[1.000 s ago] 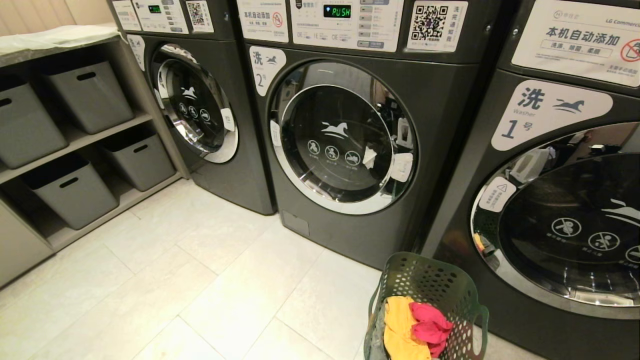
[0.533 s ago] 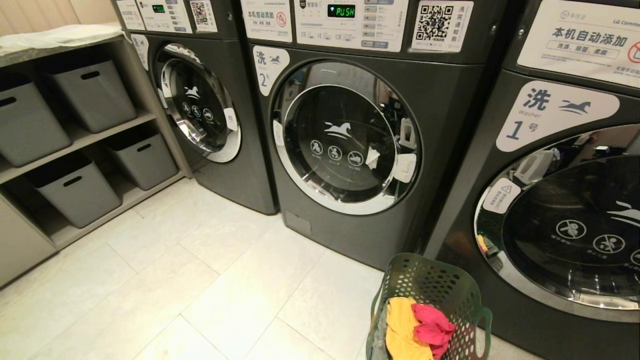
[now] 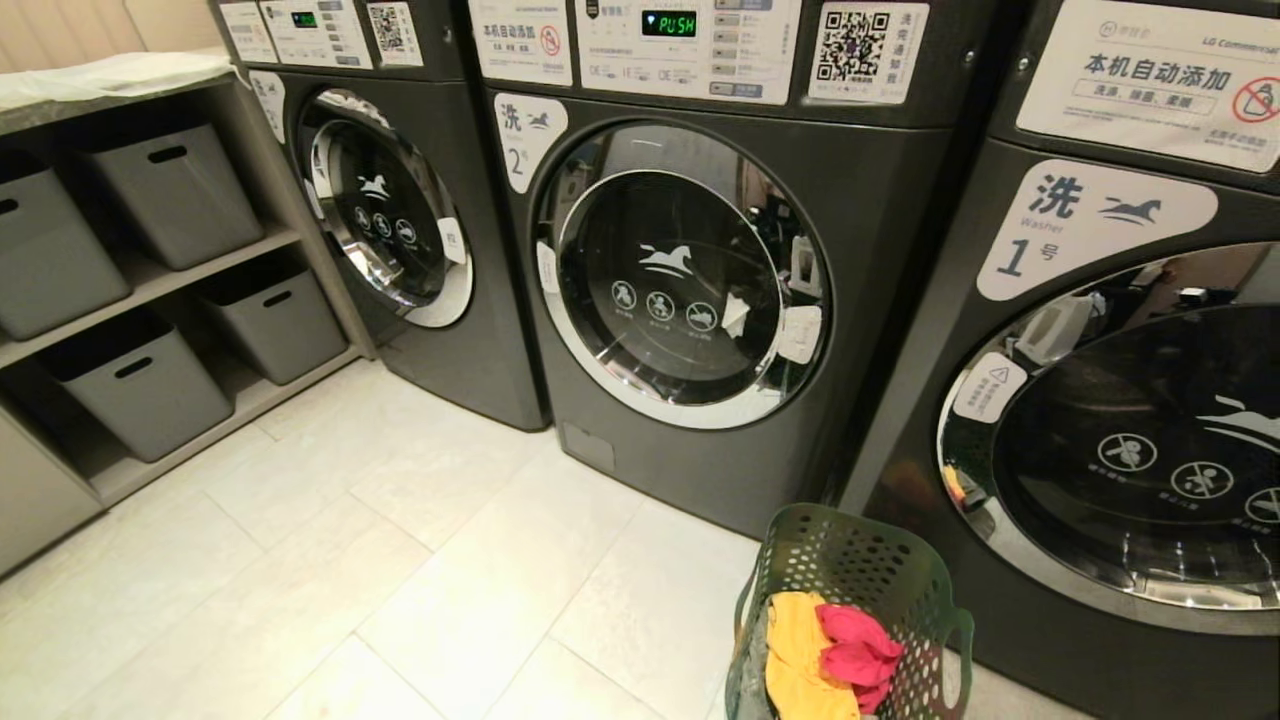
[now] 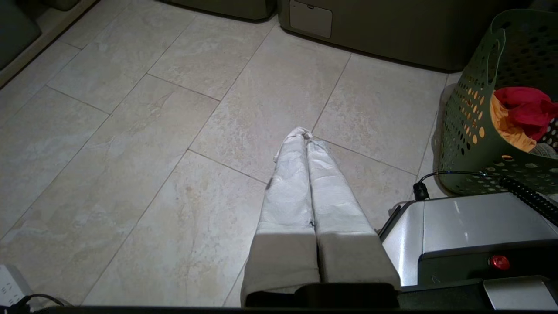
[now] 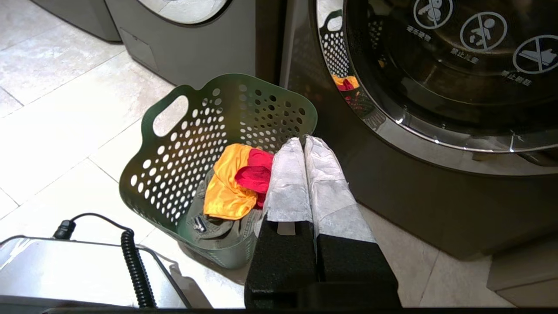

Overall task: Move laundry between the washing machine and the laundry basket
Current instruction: Open the lid of the washing machine

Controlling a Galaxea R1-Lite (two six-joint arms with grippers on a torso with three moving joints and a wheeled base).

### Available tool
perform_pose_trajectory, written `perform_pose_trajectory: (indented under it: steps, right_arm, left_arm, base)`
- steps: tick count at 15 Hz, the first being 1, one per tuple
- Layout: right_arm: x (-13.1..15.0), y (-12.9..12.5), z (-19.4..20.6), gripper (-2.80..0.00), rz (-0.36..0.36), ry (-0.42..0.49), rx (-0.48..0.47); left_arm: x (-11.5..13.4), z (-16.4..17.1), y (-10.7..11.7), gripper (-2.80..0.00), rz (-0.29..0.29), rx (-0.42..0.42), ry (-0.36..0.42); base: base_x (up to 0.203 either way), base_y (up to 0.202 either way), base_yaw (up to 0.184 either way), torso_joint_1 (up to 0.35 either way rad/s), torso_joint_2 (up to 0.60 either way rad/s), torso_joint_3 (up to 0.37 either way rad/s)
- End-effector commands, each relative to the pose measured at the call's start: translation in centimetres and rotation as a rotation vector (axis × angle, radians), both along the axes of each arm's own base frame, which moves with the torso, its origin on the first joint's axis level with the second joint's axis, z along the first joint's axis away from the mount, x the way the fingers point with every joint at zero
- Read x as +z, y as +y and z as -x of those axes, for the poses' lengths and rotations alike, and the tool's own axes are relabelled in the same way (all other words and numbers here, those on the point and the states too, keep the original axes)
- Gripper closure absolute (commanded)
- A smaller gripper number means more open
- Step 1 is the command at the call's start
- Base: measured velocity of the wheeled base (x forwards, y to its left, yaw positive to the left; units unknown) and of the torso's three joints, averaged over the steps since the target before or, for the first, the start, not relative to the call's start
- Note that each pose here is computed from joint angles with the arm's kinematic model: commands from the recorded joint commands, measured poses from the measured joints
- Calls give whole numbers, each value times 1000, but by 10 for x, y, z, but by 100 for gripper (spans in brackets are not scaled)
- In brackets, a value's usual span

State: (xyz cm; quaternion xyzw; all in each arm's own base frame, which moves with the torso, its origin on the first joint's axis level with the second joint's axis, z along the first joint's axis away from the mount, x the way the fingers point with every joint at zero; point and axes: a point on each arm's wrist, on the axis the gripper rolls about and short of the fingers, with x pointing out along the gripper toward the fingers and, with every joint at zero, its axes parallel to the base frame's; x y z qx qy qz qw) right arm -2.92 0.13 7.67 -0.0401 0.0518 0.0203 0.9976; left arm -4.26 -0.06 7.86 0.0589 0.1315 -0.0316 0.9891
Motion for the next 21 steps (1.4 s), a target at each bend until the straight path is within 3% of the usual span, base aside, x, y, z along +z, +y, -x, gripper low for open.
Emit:
perform_pose_trajectory:
  steps: [1, 21]
  right_arm:
    - [0, 0, 0, 0, 0, 2, 0]
    - [0, 0, 0, 0, 0, 2, 0]
  left_arm:
    - [0, 0, 0, 0, -1, 0, 2]
    - [0, 0, 0, 0, -2, 4, 3]
  base:
    - [1, 2, -68, 2, 2, 2]
    - [-1, 9, -174, 3, 2, 3]
